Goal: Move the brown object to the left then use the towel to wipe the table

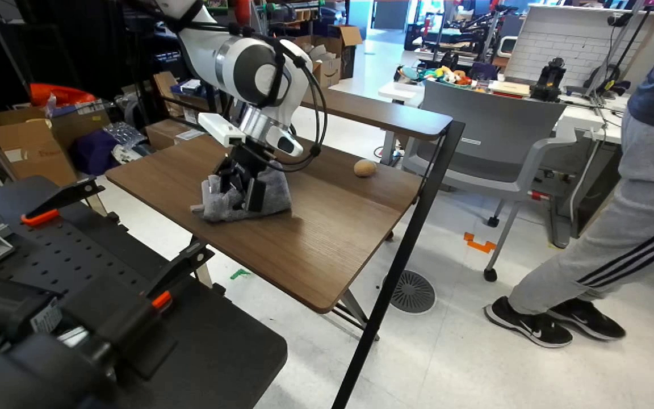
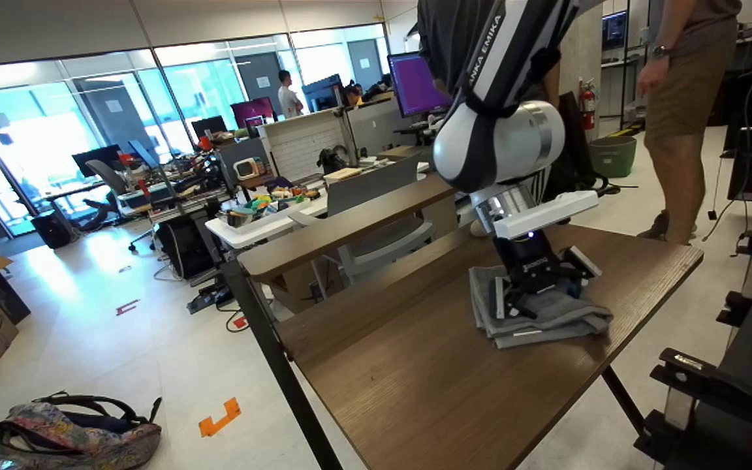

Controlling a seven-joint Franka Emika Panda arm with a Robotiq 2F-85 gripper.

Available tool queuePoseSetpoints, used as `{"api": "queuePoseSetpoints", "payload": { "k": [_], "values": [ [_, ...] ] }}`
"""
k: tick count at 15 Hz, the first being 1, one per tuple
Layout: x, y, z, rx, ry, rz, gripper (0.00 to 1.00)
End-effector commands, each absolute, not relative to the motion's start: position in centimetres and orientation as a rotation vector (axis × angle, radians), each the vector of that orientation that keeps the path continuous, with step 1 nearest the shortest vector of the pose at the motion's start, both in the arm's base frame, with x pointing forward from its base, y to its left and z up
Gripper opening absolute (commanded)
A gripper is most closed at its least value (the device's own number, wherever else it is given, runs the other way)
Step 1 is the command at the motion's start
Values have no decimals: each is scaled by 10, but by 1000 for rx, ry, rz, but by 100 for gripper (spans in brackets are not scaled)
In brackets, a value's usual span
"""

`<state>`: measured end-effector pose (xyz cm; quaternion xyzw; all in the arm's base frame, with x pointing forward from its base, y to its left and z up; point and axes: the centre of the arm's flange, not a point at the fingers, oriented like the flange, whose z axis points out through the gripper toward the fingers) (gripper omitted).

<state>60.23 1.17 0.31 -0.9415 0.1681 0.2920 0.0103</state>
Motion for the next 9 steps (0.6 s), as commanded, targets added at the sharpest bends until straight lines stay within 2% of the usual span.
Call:
{"api": "queuePoseSetpoints", "payload": {
  "k": [1,6,9],
  "values": [
    [570,-57,-42,-2977,683,1102,100],
    [556,-141,-43,-2997,925,1242,100],
    [556,-161,-36,-3048,956,1196,100]
  ]
}}
